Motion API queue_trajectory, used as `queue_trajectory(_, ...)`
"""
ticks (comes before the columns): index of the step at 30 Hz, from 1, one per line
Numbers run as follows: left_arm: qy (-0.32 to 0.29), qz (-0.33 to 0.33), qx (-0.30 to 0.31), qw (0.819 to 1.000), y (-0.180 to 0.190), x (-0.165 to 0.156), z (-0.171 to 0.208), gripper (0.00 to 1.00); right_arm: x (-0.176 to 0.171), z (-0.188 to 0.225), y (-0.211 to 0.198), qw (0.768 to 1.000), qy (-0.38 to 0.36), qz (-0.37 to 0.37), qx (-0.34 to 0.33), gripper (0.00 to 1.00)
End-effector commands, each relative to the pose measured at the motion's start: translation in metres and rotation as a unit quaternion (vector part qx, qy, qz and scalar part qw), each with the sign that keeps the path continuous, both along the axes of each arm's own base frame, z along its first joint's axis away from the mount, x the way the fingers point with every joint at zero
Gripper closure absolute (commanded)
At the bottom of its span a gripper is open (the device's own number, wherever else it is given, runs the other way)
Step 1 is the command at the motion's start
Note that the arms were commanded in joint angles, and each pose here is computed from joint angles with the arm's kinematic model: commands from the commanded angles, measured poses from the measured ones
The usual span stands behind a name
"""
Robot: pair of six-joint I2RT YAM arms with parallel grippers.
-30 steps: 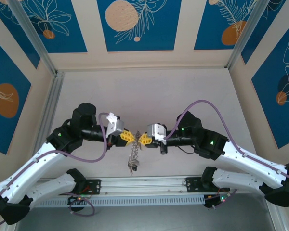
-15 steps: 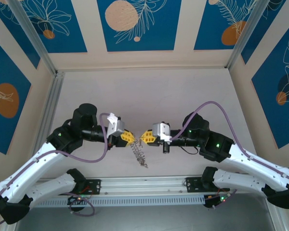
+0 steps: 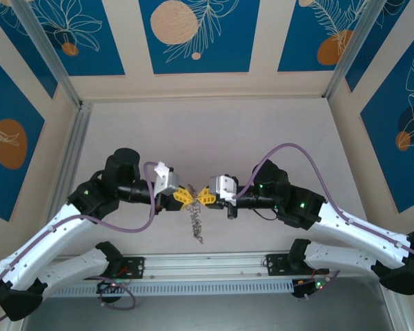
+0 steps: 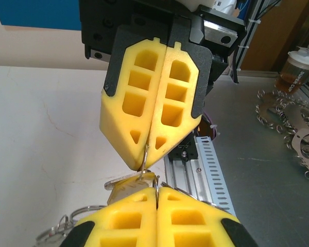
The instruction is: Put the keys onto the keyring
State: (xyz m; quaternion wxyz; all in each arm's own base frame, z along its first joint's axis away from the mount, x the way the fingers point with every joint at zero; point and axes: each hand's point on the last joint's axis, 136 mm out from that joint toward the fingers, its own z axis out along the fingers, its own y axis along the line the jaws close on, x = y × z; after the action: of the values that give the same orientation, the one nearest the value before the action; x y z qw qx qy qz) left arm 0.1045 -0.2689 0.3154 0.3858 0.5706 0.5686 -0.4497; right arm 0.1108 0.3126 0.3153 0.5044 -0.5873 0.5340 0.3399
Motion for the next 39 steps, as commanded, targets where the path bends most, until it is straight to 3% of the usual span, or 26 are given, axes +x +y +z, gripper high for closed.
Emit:
queue_trajectory(1, -0.037, -0.011, -0.026, 0.999, -0.001, -0.004, 0.022, 1.0, -0.006, 0.002, -0.001, 1.0, -0.009, 0.009, 0.002, 1.0)
queue_trajectory(20, -0.042, -0.002, -0.026, 0.999, -0.001, -0.001, 0.023, 1.0, -0.008, -0.011, -0.002, 1.0, 0.011, 0.002, -0.021, 1.0)
queue_trajectory(39, -0.042, -0.002, -0.025, 0.999, -0.001, -0.001, 0.022, 1.0, -0.002, -0.002, -0.007, 1.0, -0.01, -0.023, 0.001, 1.0)
